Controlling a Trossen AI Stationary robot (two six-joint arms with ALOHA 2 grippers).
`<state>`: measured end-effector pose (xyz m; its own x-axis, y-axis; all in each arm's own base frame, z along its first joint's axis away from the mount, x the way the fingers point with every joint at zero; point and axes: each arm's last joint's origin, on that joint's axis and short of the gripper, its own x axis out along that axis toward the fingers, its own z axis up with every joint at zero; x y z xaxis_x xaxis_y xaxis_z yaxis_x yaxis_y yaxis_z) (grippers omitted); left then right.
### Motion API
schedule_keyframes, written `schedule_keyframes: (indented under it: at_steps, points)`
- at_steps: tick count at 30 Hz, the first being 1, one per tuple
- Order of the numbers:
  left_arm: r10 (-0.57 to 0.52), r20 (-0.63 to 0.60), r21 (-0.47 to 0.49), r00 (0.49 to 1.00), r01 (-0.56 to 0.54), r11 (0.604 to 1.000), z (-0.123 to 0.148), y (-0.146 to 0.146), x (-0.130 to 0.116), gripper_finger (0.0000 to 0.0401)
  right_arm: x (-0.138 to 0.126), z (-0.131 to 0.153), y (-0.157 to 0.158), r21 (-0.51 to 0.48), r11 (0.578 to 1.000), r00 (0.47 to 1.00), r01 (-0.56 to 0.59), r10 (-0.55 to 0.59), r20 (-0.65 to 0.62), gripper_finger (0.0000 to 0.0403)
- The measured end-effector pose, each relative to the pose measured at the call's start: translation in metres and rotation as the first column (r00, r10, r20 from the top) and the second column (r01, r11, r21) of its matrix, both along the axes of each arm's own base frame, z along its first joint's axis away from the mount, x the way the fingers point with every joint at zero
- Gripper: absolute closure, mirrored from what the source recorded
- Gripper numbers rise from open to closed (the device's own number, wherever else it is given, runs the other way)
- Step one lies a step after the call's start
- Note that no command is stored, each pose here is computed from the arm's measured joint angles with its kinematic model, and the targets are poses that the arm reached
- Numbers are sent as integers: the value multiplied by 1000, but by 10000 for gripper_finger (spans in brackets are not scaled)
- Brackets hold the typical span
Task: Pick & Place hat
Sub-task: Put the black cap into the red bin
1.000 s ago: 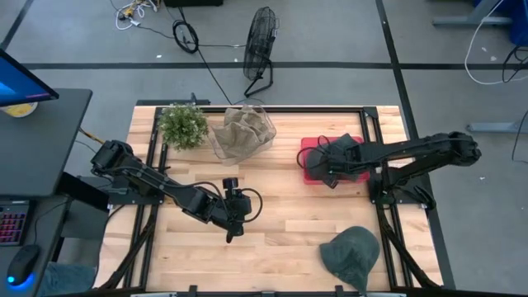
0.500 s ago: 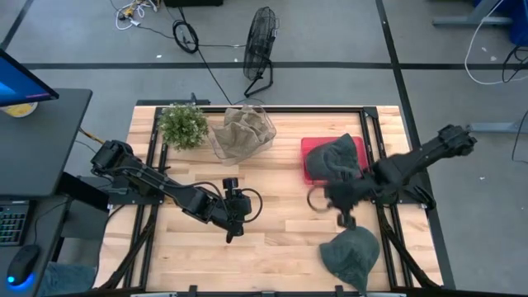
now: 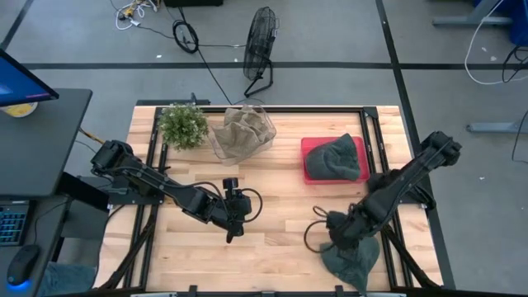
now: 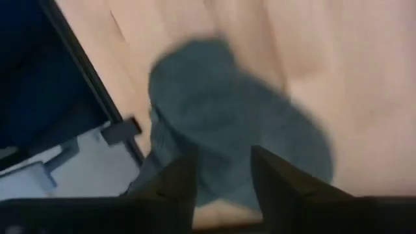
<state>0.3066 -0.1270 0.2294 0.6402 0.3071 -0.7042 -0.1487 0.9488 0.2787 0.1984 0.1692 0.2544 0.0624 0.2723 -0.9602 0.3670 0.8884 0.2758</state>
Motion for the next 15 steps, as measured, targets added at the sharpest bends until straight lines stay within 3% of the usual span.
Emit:
schedule_keyframes:
  at_steps: [5,12,15]
  points:
    - [1,0,-1,1000,-1,1000,0,0,0,213,0,-27,23,6,999,980,42,-40,-194,218]
    - [0,0,0,1000,0,1000,0,0,0,213,-2,-60,31,-178,980,924,91,-149,-353,191]
    - [1,0,0,1000,-1,1000,0,0,0,213,-2,-67,34,-198,977,918,76,-146,-369,190]
